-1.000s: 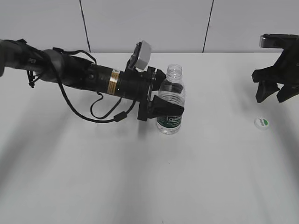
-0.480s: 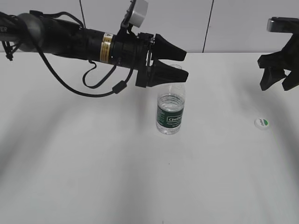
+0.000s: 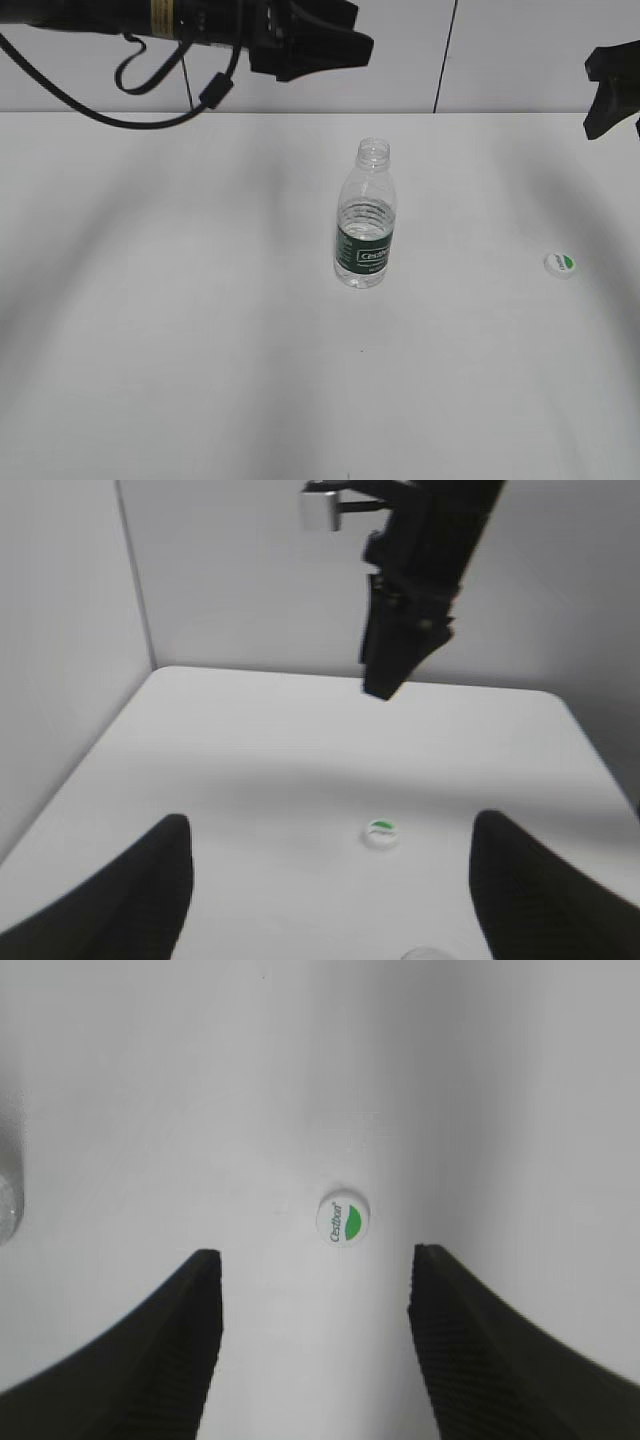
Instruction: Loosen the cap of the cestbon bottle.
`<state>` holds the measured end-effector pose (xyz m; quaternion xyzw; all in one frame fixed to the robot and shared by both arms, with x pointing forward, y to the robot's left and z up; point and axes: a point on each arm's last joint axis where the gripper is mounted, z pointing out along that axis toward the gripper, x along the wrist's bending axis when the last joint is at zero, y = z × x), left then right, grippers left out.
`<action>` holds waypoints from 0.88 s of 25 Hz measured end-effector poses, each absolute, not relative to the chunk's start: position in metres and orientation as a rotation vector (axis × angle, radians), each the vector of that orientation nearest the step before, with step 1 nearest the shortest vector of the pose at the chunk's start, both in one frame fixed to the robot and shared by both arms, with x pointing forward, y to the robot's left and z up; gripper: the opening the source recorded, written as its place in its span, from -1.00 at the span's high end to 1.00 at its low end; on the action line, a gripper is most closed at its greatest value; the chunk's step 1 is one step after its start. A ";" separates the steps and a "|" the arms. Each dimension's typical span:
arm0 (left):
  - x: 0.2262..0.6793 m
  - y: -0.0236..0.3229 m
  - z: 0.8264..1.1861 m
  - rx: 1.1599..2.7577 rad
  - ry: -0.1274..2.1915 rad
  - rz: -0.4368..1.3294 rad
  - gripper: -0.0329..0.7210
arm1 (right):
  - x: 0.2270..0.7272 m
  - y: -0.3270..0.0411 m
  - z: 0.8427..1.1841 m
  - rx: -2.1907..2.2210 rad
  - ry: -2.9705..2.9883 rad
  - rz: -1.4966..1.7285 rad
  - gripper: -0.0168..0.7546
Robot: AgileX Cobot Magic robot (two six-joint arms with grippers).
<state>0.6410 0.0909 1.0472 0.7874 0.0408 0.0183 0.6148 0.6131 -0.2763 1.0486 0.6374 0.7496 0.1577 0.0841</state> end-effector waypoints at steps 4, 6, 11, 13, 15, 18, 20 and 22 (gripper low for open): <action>0.652 0.118 1.068 1.896 0.282 0.222 -0.44 | 0.603 -0.276 1.056 1.925 2.279 0.430 -0.23; 0.659 0.133 1.075 1.882 0.425 0.271 -0.44 | 0.597 -0.276 1.059 1.941 2.304 0.404 -0.23; 0.676 0.169 1.081 1.799 0.700 0.344 -0.44 | 0.589 -0.276 1.069 1.953 2.335 0.377 -0.23; 0.681 0.182 1.081 1.777 0.758 0.362 -0.44 | 0.586 -0.276 1.077 1.938 2.321 0.399 -0.23; 0.684 0.195 1.082 1.761 0.798 0.373 -0.44 | 0.582 -0.276 1.085 1.926 2.303 0.419 -0.23; 0.685 0.208 1.081 1.745 0.832 0.355 -0.44 | 0.572 -0.276 1.103 1.922 2.252 0.468 -0.23; 0.685 0.214 1.081 1.740 0.838 0.330 -0.44 | 0.561 -0.277 1.118 1.917 2.206 0.513 -0.23; 0.684 0.220 1.082 1.741 0.833 0.309 -0.44 | 0.546 -0.277 1.130 1.913 2.169 0.548 -0.23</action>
